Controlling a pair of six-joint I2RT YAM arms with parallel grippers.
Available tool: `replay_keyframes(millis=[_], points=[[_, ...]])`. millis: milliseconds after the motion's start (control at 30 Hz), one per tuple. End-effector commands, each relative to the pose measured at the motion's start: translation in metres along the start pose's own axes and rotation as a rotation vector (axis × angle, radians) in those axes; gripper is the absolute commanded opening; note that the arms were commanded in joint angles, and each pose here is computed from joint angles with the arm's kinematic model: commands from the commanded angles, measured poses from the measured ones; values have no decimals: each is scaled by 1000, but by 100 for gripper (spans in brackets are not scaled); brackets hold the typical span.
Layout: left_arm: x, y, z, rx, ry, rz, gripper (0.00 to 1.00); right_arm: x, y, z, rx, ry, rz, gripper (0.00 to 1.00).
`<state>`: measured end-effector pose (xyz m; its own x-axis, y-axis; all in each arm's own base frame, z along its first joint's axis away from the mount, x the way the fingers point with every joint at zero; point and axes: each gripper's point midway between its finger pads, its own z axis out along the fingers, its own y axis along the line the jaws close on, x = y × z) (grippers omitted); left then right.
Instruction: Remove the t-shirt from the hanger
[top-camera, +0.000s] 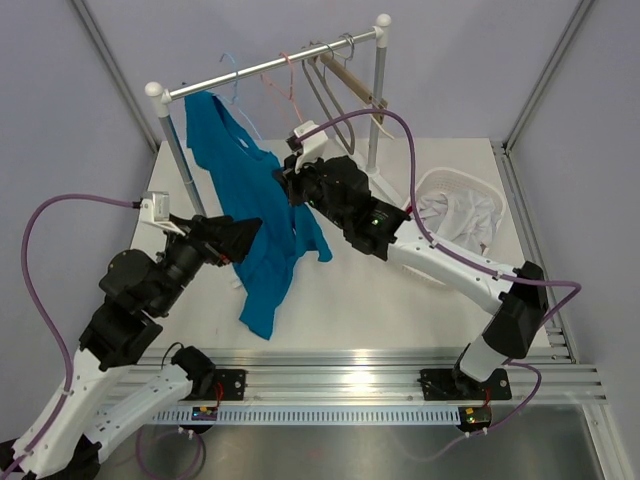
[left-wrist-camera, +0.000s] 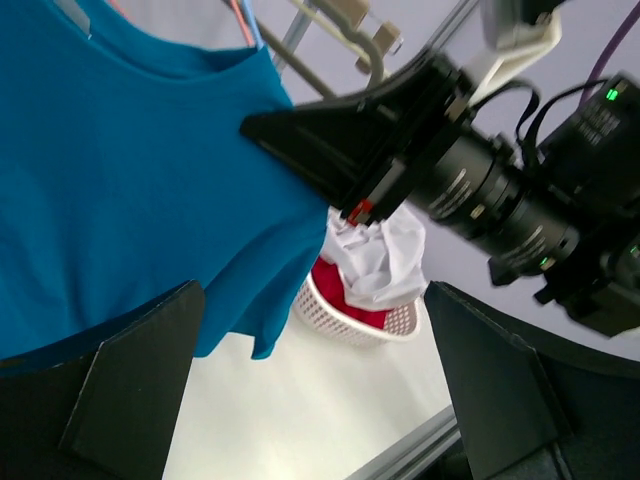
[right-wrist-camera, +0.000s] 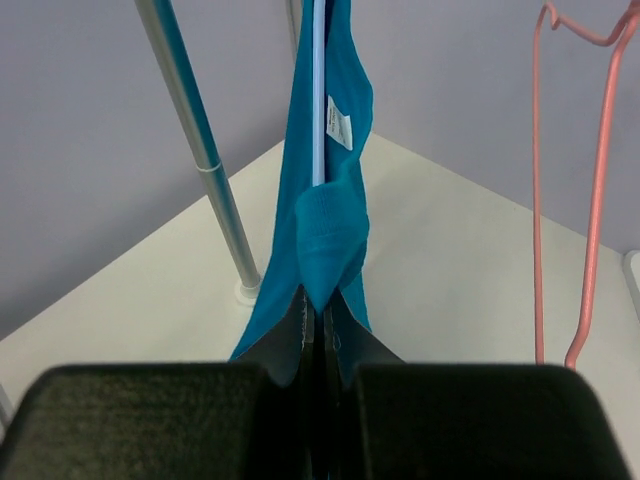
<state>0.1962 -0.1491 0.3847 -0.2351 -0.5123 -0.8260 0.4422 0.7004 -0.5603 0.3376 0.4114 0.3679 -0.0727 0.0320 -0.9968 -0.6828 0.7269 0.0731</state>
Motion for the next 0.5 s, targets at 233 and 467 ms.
replay_keyframes(millis=[233, 467], points=[[-50, -35, 48, 34, -115, -91, 95, -1, 19, -50, 16, -113, 82, 0], [-33, -27, 86, -10, -73, -112, 87, 16, 36, -93, 14, -87, 91, 0]])
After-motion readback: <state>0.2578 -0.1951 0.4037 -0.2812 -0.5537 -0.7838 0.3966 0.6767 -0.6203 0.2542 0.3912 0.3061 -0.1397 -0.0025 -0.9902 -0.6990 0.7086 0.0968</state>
